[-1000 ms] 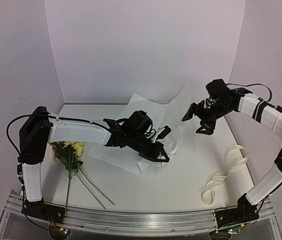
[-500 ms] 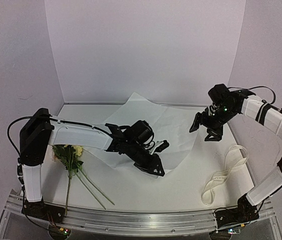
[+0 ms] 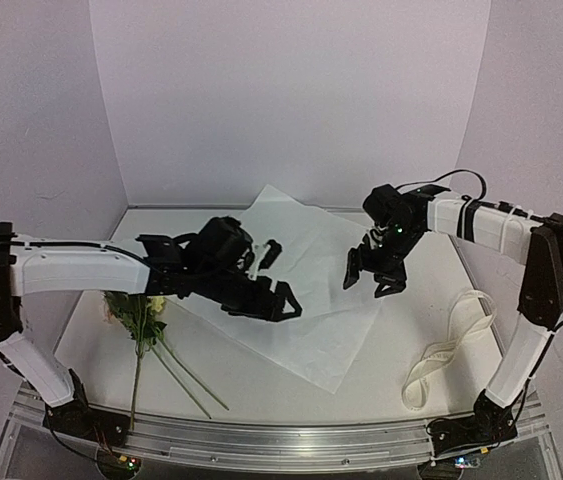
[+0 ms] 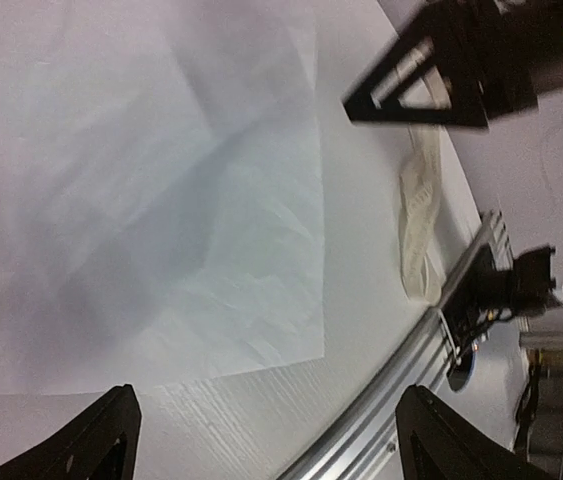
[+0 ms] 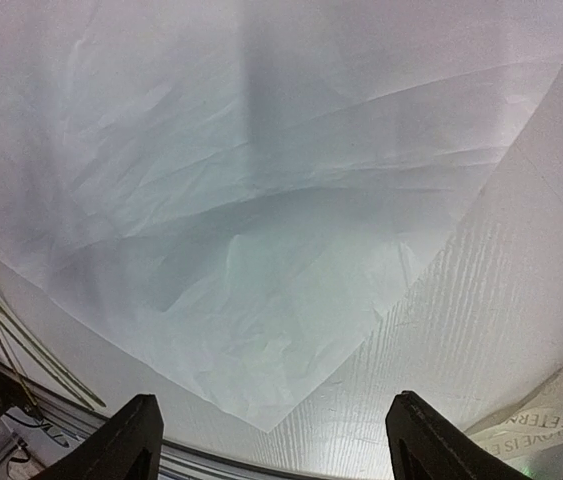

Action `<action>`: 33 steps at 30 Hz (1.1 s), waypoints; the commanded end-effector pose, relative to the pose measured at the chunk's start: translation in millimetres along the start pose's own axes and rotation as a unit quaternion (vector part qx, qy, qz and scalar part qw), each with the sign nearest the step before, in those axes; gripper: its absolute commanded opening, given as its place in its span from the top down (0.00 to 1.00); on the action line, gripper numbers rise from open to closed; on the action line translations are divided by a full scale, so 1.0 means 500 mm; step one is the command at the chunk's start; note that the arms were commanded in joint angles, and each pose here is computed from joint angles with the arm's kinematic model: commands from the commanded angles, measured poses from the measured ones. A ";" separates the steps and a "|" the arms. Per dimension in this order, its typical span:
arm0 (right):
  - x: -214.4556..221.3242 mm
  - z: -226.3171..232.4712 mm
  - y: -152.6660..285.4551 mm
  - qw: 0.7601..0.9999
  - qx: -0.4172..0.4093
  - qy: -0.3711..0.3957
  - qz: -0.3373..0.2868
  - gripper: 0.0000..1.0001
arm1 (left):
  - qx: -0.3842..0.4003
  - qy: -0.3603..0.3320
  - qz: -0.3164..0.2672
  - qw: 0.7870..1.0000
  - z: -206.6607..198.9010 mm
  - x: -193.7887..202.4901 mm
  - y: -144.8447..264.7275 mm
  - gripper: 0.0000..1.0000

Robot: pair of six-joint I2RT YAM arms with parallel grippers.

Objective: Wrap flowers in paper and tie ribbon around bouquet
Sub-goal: Unfold the folded wrapping paper at the center of the board, then pick up the fake flower from the center of the board.

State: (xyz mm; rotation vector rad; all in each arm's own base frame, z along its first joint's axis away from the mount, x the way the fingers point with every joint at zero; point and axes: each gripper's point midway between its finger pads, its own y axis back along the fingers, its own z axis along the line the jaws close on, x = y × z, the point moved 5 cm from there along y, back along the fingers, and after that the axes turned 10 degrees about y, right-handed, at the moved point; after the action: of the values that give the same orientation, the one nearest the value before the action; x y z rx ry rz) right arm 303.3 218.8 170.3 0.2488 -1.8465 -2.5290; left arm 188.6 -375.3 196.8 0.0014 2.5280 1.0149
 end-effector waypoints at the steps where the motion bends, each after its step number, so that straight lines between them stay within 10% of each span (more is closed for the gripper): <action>1: -0.012 0.013 -0.015 0.999 0.026 0.024 -0.012 0.20 | -0.098 0.110 -0.127 0.981 0.116 -0.056 0.114 0.07; 19: 0.052 -0.028 -0.081 0.999 0.051 0.011 0.016 0.15 | -0.335 0.375 -0.274 0.820 0.416 0.114 0.316 0.00; 33: 0.067 -0.030 -0.075 0.998 0.031 0.046 0.011 0.04 | -0.366 0.361 -0.208 0.832 0.488 0.106 0.203 0.00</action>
State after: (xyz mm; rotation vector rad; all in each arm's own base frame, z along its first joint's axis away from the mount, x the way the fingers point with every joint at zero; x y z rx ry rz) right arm 273.8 212.0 112.5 0.2336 -1.9070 -2.3743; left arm 200.4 -121.4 92.6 -1.3200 2.2619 2.0139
